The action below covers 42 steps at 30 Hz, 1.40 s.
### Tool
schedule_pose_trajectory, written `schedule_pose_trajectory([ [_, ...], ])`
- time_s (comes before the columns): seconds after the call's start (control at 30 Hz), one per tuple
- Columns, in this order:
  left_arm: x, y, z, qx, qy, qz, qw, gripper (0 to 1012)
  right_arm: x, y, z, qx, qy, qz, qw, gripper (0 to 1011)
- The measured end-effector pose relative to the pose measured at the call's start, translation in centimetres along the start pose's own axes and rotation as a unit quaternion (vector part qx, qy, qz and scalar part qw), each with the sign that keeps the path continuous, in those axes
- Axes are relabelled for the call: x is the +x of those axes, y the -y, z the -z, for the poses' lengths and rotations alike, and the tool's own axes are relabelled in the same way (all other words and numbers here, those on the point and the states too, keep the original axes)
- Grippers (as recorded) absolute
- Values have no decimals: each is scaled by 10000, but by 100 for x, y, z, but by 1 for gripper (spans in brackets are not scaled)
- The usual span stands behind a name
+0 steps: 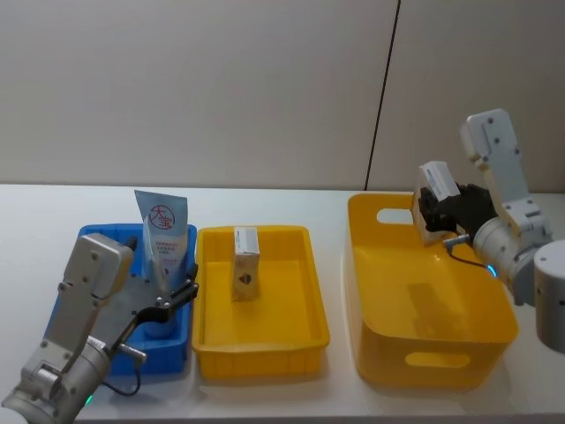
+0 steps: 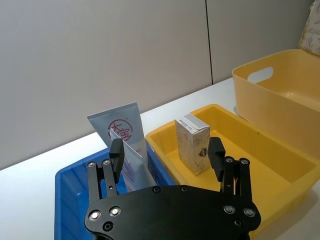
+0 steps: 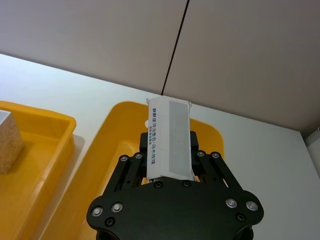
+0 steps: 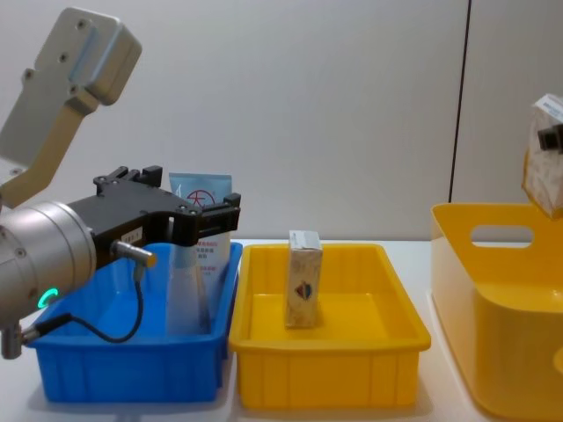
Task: Bimanual collaborative sorting of washing and personal care products
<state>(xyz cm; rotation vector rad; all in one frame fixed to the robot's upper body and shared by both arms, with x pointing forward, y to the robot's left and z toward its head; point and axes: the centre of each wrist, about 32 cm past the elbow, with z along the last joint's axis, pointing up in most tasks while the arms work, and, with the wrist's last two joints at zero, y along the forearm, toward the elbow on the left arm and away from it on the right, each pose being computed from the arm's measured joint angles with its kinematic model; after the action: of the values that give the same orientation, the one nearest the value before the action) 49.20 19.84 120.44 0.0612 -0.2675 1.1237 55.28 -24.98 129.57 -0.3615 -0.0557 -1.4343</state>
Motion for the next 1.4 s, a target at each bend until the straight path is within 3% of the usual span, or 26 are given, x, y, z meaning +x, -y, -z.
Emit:
schedule_pose_trajectory([
  [0.13,0,0,0,0,0,0,10000,1001,1,-13,1,-7,3,13,10000,422],
  [0.23,0,0,0,0,0,0,10000,1001,3,-19,1,-8,4,18,10000,557],
  [0.7,0,0,0,0,0,0,10000,1001,5,-35,6,-22,5,34,10000,971],
  [1.0,-3,15,7,49,-41,-47,10000,1001,4,-40,8,-27,4,35,10000,1004],
  [1.4,-72,182,112,426,-520,-461,9967,1001,6,-42,8,-29,5,37,10000,1003],
])
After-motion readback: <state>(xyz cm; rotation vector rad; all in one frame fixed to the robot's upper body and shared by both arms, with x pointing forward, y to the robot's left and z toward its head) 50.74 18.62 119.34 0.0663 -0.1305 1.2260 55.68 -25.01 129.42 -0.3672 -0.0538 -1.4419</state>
